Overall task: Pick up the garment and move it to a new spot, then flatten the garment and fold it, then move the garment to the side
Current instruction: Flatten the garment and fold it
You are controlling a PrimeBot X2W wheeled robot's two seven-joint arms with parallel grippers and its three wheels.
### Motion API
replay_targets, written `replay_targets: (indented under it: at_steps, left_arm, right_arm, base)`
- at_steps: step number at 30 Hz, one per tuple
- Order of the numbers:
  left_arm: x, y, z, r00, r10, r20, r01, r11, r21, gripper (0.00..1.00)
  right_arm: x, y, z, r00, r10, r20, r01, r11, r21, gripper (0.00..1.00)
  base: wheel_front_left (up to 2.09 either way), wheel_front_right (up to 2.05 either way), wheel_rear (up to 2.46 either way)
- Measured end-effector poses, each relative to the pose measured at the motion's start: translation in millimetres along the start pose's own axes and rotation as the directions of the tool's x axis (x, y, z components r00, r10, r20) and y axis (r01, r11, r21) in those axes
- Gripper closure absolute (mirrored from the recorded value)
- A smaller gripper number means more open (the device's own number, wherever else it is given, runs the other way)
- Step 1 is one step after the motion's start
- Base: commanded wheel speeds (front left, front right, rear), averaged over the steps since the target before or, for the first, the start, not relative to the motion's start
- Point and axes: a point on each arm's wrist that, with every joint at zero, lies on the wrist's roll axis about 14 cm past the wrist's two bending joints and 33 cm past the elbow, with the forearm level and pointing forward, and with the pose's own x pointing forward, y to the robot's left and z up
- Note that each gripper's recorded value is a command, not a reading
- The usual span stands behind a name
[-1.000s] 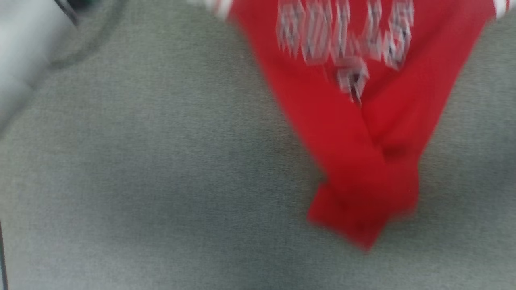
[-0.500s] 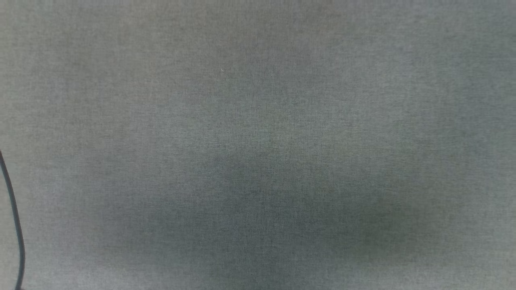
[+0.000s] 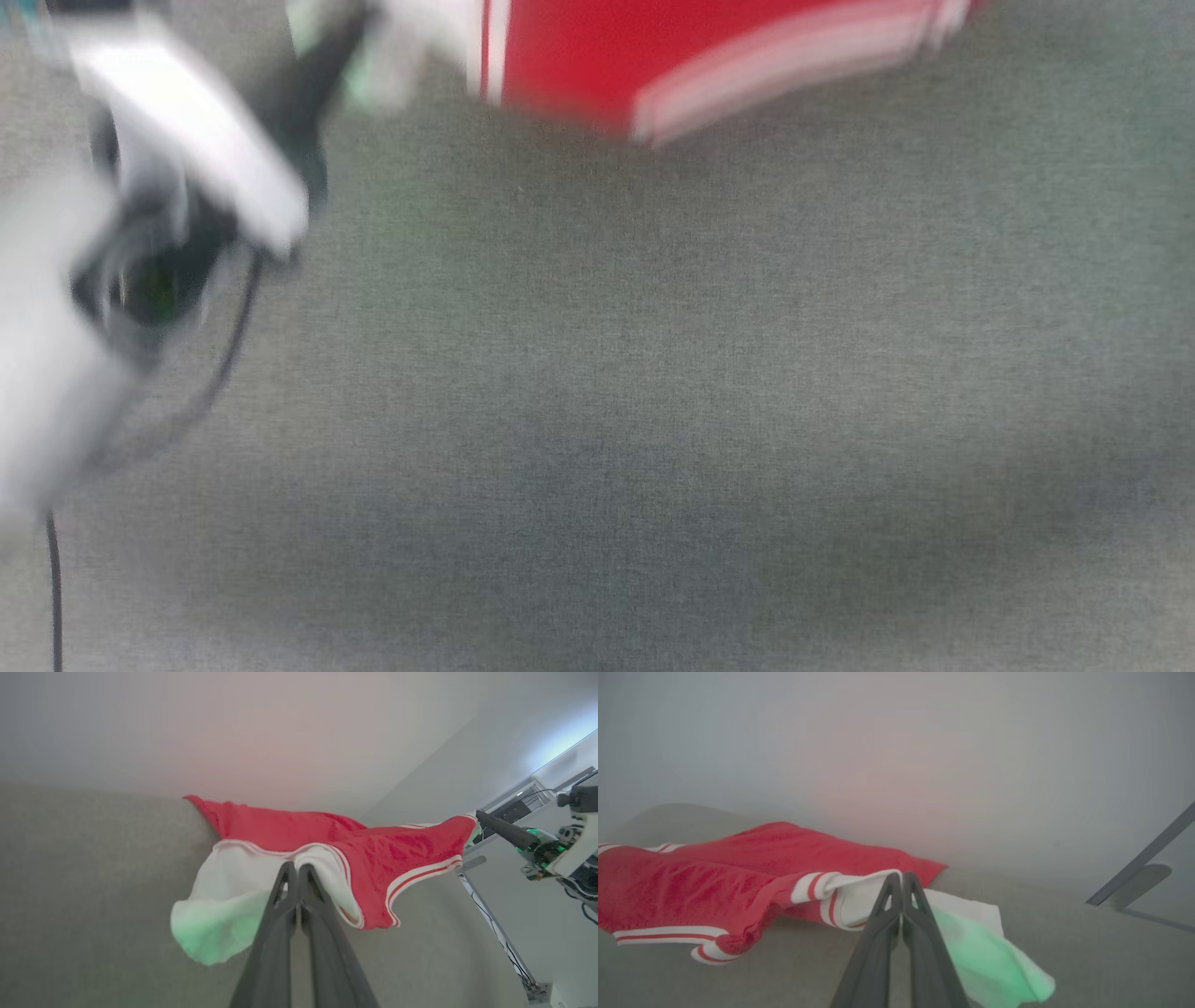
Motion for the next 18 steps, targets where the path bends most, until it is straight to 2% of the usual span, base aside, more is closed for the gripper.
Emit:
replay_targets:
  at_steps: [4, 8, 13, 18]
  left_arm:
    - [-44, 7, -49, 0.994, 0.023, -0.107, -0.026, 0.999, -0.032, 1.00]
    - [-83, 1, -83, 0.985, 0.024, -0.171, -0.034, 0.998, -0.058, 1.00]
    - [-124, -2, -106, 0.975, 0.040, -0.217, -0.058, 0.995, -0.076, 1.00]
    - [-153, -12, -129, 0.956, 0.027, -0.291, -0.060, 0.992, -0.107, 1.00]
  right_arm:
    - [-46, 7, -62, 0.983, 0.049, -0.178, -0.038, 0.997, 0.065, 1.00]
    - [-97, 24, -104, 0.947, 0.111, -0.302, -0.068, 0.986, 0.150, 1.00]
    - [-154, 40, -137, 0.899, 0.159, -0.409, -0.071, 0.973, 0.221, 1.00]
    - [-187, 55, -155, 0.856, 0.201, -0.476, -0.079, 0.961, 0.265, 1.00]
  base:
    - [0.00, 0.00, 0.00]
    - [0.00, 0.00, 0.00]
    - [0.00, 0.00, 0.00]
    - [0.00, 0.00, 0.00]
